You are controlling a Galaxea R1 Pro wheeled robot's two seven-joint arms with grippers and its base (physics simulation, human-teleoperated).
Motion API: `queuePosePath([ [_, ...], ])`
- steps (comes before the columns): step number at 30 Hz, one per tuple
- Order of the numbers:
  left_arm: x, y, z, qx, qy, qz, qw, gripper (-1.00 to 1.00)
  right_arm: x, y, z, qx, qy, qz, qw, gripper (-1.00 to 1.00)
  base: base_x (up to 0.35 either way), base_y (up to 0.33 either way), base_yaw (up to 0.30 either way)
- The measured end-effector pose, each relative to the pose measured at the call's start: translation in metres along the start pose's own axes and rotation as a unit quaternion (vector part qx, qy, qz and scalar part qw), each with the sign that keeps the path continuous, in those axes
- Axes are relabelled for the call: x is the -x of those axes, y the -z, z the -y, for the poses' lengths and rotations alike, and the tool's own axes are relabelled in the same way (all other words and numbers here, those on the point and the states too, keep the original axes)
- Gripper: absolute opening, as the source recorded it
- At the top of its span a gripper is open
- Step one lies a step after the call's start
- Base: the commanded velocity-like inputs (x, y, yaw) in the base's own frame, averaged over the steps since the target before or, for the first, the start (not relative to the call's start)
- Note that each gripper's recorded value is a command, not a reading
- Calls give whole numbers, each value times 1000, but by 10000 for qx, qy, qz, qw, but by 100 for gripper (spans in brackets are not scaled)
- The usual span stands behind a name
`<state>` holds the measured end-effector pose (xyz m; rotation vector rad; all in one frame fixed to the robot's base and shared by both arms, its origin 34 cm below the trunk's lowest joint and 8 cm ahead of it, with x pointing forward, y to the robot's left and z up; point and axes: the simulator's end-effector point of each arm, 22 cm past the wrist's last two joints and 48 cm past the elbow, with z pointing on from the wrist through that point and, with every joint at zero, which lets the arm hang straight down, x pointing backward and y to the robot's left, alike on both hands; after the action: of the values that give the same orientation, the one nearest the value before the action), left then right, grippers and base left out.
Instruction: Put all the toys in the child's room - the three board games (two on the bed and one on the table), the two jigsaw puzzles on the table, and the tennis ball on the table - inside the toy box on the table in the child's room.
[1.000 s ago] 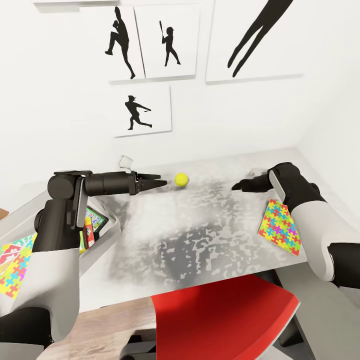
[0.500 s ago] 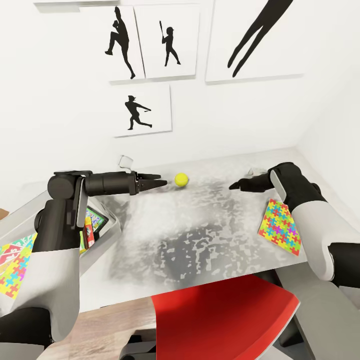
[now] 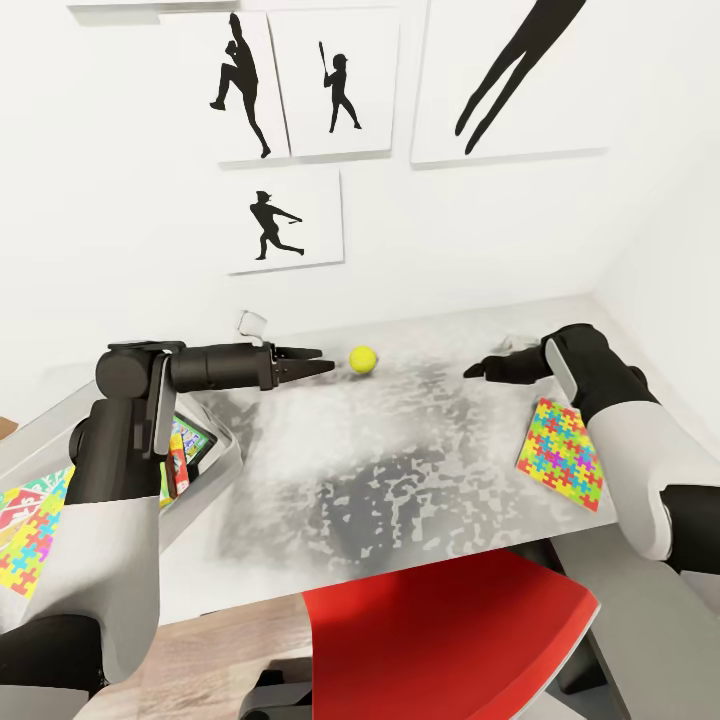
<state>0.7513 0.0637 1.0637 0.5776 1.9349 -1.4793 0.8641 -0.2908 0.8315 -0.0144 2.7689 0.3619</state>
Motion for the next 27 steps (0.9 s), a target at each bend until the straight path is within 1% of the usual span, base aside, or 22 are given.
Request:
queuePosePath([
  [10,0,0,0,3,-1,-2,10000,100,1,4,10,-140,-25,-5,9999,100,0,0,0],
  [19,0,0,0,9,-3,-5,10000,100,18,21,23,-527,13,139,9985,100,0,0,0],
  [27,0,0,0,10,-3,-5,10000,100,25,32,32,-653,-131,225,9975,100,0,0,0],
])
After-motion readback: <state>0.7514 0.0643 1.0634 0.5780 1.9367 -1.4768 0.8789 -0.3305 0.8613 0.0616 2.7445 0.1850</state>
